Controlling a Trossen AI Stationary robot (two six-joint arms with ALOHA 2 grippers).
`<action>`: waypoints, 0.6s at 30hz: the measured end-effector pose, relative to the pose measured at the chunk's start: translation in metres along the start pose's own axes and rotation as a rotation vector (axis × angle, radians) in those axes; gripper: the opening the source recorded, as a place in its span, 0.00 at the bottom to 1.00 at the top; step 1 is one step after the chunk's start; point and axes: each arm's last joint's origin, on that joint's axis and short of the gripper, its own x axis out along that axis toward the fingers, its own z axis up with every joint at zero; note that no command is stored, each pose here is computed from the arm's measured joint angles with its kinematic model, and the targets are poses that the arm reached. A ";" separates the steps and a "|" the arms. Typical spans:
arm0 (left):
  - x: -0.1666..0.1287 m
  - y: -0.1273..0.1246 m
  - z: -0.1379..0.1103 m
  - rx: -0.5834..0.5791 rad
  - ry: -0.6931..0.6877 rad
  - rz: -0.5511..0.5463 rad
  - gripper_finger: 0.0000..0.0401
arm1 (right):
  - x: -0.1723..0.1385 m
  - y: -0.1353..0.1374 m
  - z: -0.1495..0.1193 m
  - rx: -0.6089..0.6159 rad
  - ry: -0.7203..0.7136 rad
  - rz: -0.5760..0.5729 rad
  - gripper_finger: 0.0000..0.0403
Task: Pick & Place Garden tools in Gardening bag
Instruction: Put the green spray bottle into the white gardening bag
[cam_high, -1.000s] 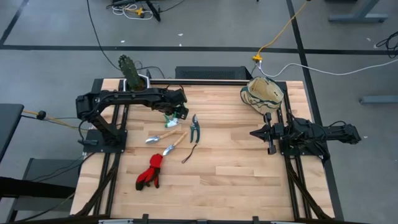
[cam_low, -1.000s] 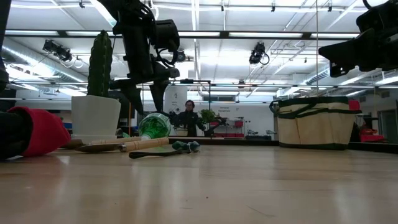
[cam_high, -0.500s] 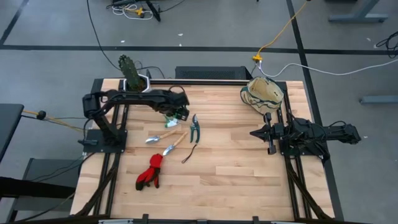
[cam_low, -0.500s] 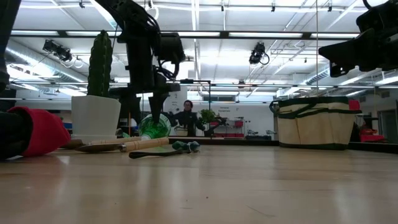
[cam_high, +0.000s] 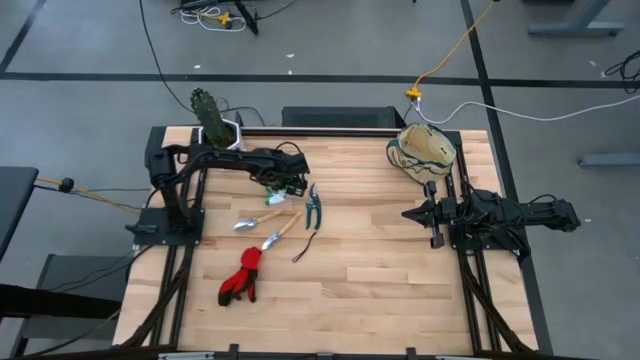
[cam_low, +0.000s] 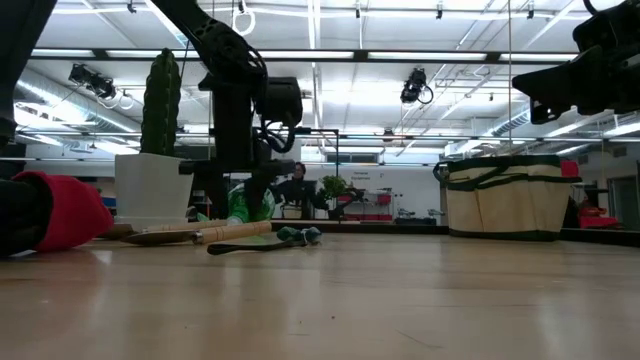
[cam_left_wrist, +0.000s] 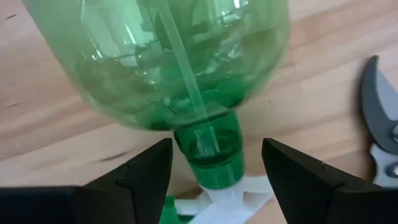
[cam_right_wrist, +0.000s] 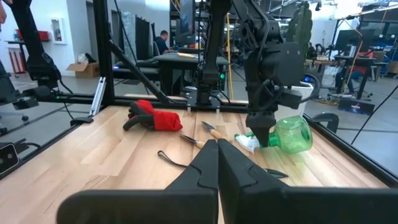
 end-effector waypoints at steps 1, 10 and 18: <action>0.002 -0.001 0.000 0.000 0.001 0.002 0.63 | 0.000 0.000 0.000 0.000 0.000 0.000 0.00; 0.013 -0.002 -0.002 0.008 0.020 0.027 0.63 | 0.000 0.000 0.000 0.000 0.000 0.000 0.00; 0.013 -0.002 -0.002 0.010 0.015 0.026 0.59 | 0.000 0.000 0.000 0.000 0.000 0.000 0.00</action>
